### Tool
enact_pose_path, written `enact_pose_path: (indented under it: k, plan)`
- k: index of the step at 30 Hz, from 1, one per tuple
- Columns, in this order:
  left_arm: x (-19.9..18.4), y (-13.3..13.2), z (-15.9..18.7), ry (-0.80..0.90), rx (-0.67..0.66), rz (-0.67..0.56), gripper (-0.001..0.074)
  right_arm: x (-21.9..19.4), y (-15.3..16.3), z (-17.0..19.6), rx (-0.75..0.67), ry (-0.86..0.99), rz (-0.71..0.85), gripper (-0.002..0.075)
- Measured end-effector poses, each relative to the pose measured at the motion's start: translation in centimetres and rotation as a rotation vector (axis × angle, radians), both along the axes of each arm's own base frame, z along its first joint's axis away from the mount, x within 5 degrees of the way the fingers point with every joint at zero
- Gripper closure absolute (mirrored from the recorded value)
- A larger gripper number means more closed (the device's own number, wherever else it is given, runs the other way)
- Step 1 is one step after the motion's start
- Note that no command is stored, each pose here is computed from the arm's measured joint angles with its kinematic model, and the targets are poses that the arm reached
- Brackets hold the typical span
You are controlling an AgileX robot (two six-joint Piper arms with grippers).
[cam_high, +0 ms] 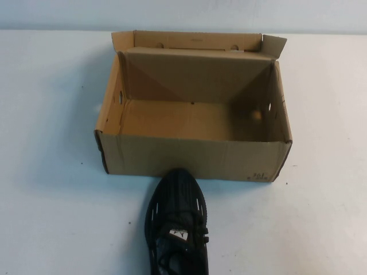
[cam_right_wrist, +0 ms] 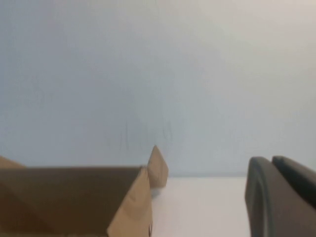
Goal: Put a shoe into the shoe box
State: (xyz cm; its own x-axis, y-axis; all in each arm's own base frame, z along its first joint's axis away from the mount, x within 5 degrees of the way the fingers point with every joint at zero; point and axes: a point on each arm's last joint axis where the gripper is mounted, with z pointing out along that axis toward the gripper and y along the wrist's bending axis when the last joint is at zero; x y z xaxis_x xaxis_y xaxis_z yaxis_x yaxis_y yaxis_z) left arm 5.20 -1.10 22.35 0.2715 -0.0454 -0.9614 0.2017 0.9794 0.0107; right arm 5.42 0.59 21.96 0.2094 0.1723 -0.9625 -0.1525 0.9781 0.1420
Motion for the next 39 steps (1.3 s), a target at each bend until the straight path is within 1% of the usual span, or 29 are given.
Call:
enact_pose_path:
  k: [3, 7, 9, 11, 14, 19, 21, 23, 25, 26, 28, 31, 33, 34, 36, 39]
  plan:
    - [-0.3, 0.0, 0.8, -0.092, -0.025, -0.004, 0.0738, -0.3, -0.2, 1.2, 0.021, -0.135, -0.016, 0.0742]
    - [-1.3, 0.2, 2.7, -0.322, -0.078, -0.013, 0.0738, -1.7, -0.7, 3.6, 0.070, -0.432, -0.052, 0.0742]
    - [-2.0, 0.3, 3.6, -0.441, -0.122, -0.026, 0.0738, -2.3, -0.9, 4.3, 0.092, -0.533, -0.065, 0.0742]
    - [-2.4, 0.4, 4.2, -0.498, -0.158, -0.039, 0.0738, -2.7, -1.1, 5.1, 0.117, -0.568, -0.070, 0.0742]
    - [-3.0, 0.6, 5.9, -0.538, -0.186, -0.051, 0.0738, -3.6, -1.3, 7.9, 0.150, -0.623, -0.066, 0.0742]
    - [-4.6, 0.9, 10.4, -0.585, -0.202, -0.056, 0.0738, -6.1, -1.4, 13.3, 0.165, -0.665, -0.033, 0.0742]
    - [-5.1, 1.0, 12.4, -0.594, -0.205, -0.057, 0.0738, -6.6, -1.4, 15.3, 0.161, -0.650, -0.020, 0.0742]
    - [-4.9, 1.0, 14.2, -0.548, -0.199, -0.055, 0.0738, -6.5, -1.3, 17.1, 0.151, -0.601, -0.007, 0.0742]
    - [-4.1, 0.8, 15.7, -0.468, -0.185, -0.050, 0.0738, -5.8, -1.0, 18.8, 0.133, -0.513, 0.009, 0.0742]
    - [-3.4, 0.7, 16.2, -0.393, -0.171, -0.046, 0.0738, -5.5, -0.9, 19.5, 0.125, -0.474, 0.016, 0.0742]
    - [-2.2, 0.5, 16.9, -0.268, -0.153, -0.040, 0.0738, -4.0, -0.5, 20.3, 0.117, -0.331, 0.043, 0.0742]
    - [-0.1, 0.1, 16.9, -0.073, -0.118, -0.029, 0.0738, -1.4, 0.3, 20.2, 0.121, -0.094, 0.092, 0.0742]
    - [1.0, -0.2, 16.4, 0.009, -0.095, -0.022, 0.0738, 0.3, 0.8, 19.6, 0.098, 0.025, 0.103, 0.0742]
    - [1.5, -0.3, 16.1, 0.046, -0.084, -0.019, 0.0738, 1.0, 0.9, 19.2, 0.073, 0.073, 0.102, 0.0742]
    - [2.3, -0.4, 15.5, 0.111, -0.101, -0.024, 0.0738, 2.0, 1.1, 18.7, 0.040, 0.132, 0.103, 0.0742]
    - [3.2, -0.7, 14.7, 0.219, -0.166, -0.040, 0.0738, 2.8, 1.5, 18.2, 0.066, 0.196, 0.132, 0.0742]
